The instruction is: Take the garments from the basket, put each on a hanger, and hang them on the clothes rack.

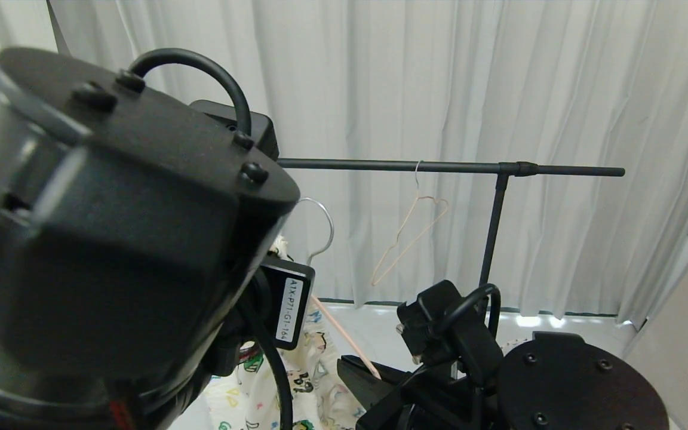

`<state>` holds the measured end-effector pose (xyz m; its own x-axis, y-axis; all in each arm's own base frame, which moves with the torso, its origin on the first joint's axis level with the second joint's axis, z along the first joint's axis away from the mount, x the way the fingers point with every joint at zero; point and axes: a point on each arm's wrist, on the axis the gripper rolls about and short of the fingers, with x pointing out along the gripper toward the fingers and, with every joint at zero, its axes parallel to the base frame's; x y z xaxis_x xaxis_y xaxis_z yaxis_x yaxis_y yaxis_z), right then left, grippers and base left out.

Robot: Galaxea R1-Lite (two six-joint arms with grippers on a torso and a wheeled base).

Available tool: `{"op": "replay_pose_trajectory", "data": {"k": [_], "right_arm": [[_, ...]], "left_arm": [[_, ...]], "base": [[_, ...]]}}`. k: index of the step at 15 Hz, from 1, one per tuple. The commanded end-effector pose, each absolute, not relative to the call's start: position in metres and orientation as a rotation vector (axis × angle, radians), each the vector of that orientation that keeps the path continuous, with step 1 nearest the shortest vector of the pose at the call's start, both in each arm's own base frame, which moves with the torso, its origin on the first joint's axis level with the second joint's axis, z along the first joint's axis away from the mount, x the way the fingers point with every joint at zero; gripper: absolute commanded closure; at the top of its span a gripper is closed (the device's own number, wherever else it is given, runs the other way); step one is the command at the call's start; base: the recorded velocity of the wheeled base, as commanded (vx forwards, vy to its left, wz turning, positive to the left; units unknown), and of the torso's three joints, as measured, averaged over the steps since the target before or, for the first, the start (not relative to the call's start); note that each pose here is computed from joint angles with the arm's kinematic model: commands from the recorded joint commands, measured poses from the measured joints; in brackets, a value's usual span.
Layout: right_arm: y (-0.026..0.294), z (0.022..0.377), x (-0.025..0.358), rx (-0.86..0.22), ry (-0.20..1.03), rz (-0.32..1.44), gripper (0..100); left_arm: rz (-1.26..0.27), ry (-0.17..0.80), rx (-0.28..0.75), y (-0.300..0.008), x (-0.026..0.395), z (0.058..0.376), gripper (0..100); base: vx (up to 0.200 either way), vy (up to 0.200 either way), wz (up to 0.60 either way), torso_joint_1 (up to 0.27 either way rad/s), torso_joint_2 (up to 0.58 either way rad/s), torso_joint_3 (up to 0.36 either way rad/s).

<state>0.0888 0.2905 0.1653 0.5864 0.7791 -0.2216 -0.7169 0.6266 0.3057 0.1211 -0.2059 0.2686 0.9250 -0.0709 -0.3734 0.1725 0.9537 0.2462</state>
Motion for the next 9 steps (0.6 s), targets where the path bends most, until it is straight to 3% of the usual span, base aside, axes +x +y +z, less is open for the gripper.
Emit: {"op": "replay_pose_trajectory", "data": {"k": [1,5,9], "right_arm": [[0.288,0.169,0.088,0.202,0.343,0.878,100],[0.282,0.175,0.090,0.216,0.328,0.865,100],[0.263,0.178,0.094,0.227,0.316,0.827,100]], "left_arm": [[-0.150,0.364,0.282,-0.207,0.115,0.270,0],[-0.165,0.361,0.286,-0.209,0.111,0.269,0],[-0.163,0.371,0.305,-0.188,0.103,0.261,0]], "base": [[0.000,0.000,0.00,0.000,0.00,0.000],[0.000,0.000,0.00,0.000,0.00,0.000],[0.000,0.000,0.00,0.000,0.00,0.000]]}}
